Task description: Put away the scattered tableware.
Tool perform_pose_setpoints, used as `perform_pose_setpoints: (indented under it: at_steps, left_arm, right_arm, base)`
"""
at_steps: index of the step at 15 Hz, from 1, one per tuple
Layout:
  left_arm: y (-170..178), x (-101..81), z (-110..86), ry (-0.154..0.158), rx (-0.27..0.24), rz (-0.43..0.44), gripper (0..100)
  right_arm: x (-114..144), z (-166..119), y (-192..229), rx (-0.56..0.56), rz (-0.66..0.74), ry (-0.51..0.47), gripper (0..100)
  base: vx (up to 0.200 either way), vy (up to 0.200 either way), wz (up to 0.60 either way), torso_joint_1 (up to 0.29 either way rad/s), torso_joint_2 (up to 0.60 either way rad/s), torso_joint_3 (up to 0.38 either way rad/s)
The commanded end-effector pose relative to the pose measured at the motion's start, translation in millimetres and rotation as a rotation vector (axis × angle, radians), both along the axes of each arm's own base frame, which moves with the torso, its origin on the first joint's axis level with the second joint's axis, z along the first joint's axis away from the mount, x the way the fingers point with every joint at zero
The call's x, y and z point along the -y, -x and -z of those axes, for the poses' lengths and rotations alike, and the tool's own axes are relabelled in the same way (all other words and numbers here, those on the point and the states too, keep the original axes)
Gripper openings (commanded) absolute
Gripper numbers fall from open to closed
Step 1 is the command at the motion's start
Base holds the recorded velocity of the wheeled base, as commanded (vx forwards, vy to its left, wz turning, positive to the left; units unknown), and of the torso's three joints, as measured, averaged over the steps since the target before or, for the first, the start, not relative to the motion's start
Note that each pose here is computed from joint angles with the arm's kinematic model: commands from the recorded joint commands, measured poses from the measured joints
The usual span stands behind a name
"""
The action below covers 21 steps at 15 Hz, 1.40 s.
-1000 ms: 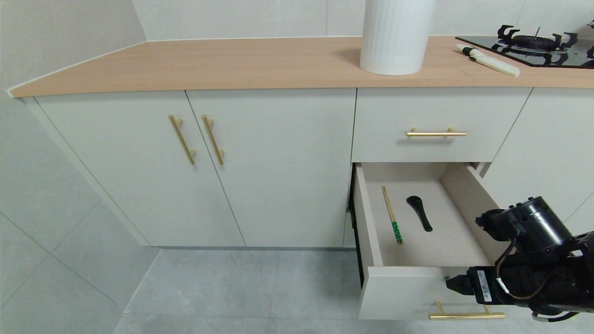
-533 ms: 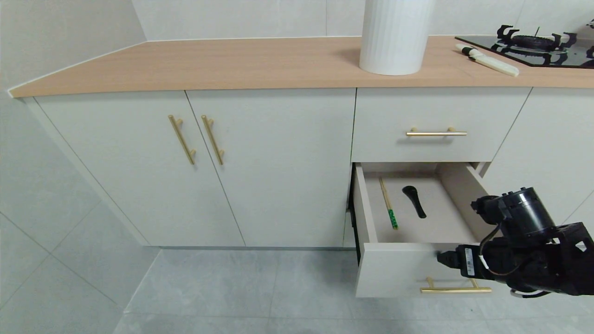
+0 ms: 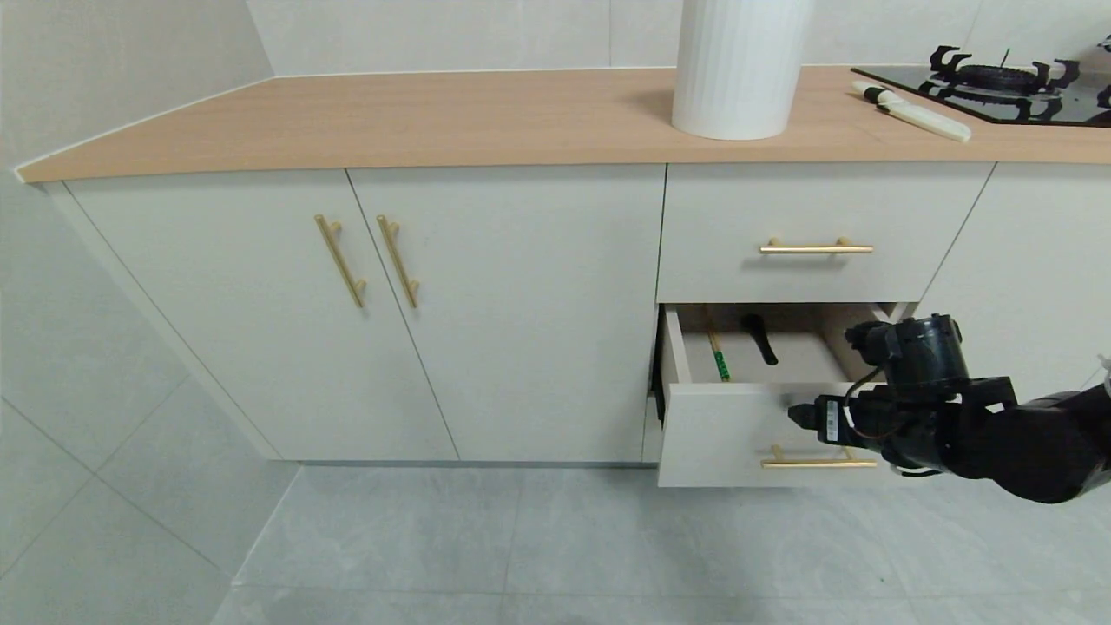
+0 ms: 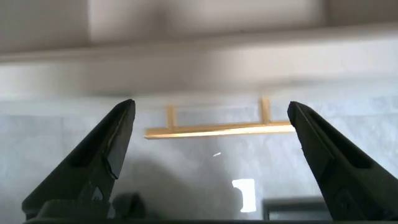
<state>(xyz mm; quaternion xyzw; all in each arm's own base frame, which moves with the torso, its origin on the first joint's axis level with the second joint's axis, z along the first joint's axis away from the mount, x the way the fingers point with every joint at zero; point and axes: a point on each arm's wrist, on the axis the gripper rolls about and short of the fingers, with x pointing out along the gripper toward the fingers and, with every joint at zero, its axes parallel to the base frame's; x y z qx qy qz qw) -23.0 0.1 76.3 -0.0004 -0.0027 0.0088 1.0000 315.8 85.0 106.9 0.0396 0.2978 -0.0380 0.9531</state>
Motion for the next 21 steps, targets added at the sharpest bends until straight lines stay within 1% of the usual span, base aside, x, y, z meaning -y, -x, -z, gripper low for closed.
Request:
perform_pose_setpoints:
  at_steps: [1,6,8,10,12,14,18,21]
  left_arm:
    - [0,0.0,0.0,0.001,-0.001,-0.002,100]
    - [0,0.0,0.0,0.001,-0.001,-0.001,100]
    - [0,0.0,0.0,-0.001,-0.001,-0.002,100]
    - [0,0.0,0.0,0.001,-0.001,-0.001,100]
    - [0,0.0,0.0,0.001,-0.001,-0.002,100]
    - [0,0.0,0.0,-0.001,-0.001,-0.001,100]
    - [0,0.0,0.0,0.001,-0.001,-0.001,100]
    - [0,0.0,0.0,0.001,-0.001,-0.001,100]
  right_arm:
    - [0,11,-26,-0.003,0.017,0.005,100]
    - [2,16,-66,0.04,0.051,-0.006,100]
    - [11,16,-81,0.07,0.077,-0.013,100]
    - [15,17,-85,0.094,0.09,-0.02,100]
    - [16,28,-93,0.138,0.101,-0.029,100]
    - [22,32,-100,0.196,0.134,-0.028,100]
    - [22,36,-104,0.227,0.157,-0.03,100]
    - [21,39,-111,0.291,0.165,-0.043,100]
  base:
    - [0.0,0.0,0.0,0.0,0.0,0.0]
    - [0.0,0.0,0.0,0.0,0.0,0.0]
    - [0.0,0.0,0.0,0.0,0.0,0.0]
    - [0.0,0.0,0.0,0.0,0.0,0.0]
    - [0.0,0.0,0.0,0.0,0.0,0.0]
    - [0.0,0.0,0.0,0.0,0.0,0.0]
    - [0.0,0.0,0.0,0.0,0.0,0.0]
    - [0.0,0.0,0.0,0.0,0.0,0.0]
